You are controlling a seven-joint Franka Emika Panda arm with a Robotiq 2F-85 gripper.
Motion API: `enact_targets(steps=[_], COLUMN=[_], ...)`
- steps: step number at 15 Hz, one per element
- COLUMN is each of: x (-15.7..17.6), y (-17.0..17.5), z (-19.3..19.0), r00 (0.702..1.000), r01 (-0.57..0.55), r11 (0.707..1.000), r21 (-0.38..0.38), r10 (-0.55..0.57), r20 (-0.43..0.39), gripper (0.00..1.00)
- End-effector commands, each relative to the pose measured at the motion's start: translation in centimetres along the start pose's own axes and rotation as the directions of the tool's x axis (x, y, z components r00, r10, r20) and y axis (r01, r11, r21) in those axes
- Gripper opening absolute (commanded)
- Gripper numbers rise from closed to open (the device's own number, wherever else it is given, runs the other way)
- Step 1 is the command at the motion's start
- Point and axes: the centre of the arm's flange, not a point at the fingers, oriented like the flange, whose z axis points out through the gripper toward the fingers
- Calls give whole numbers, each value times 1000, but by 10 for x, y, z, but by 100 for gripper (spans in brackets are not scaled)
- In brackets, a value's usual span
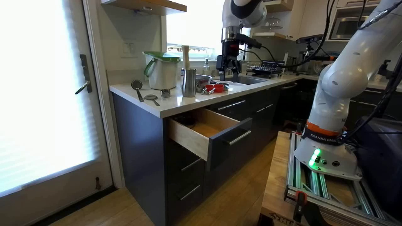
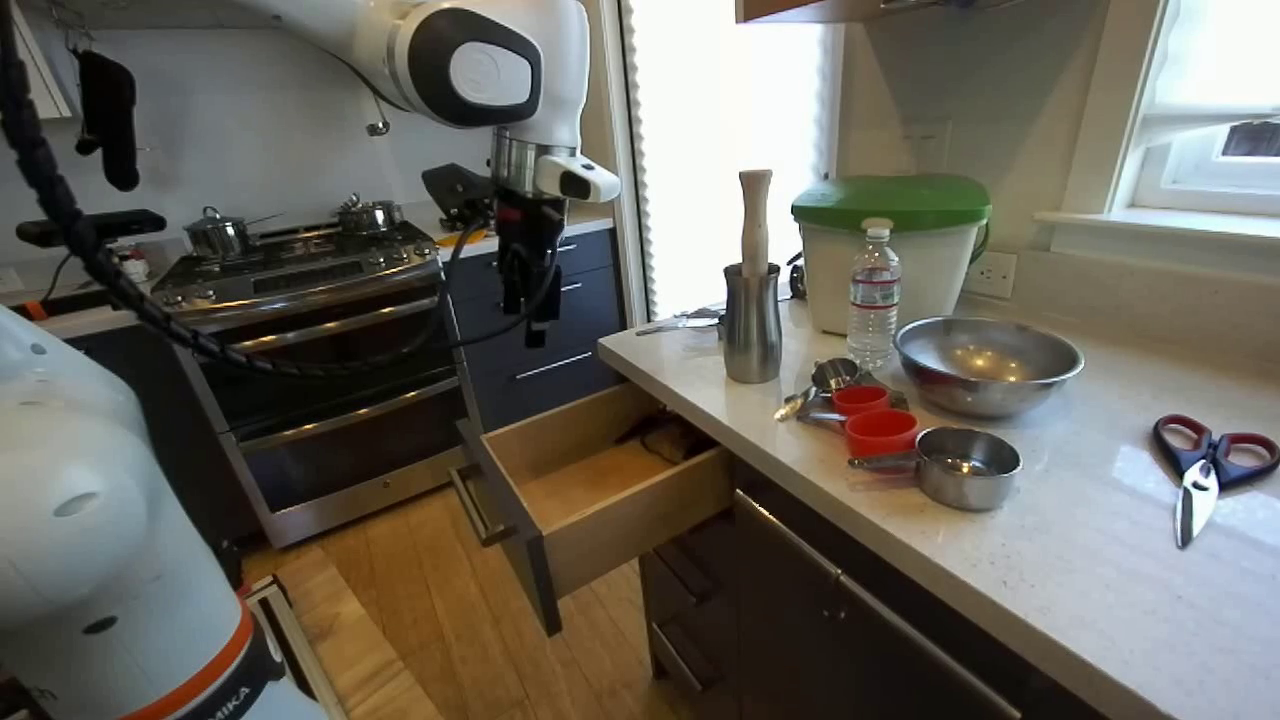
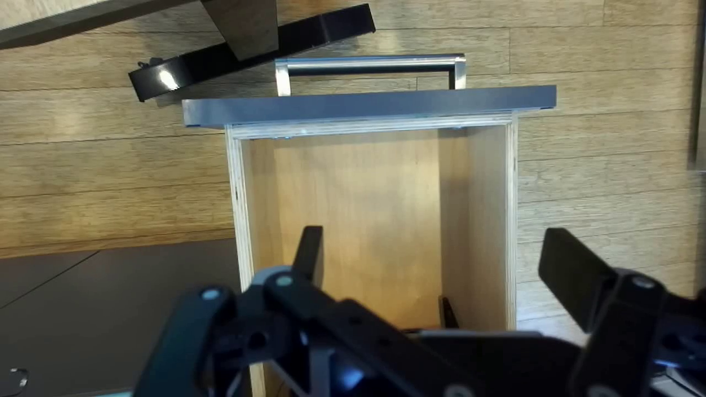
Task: Unstack the measuring cups
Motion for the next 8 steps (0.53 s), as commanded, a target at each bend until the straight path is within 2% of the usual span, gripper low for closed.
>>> enact_targets(steps=[1, 5, 8], x=[10, 24, 37], y=[-21, -74, -109], z=[-12, -39, -51], r00=[1000, 997, 984], r01=[-4, -50, -156], r11=[1000, 999, 987], r21=[5, 17, 40], r10=[4, 51, 158], r20=[-14, -50, -81], gripper=[100, 100, 100])
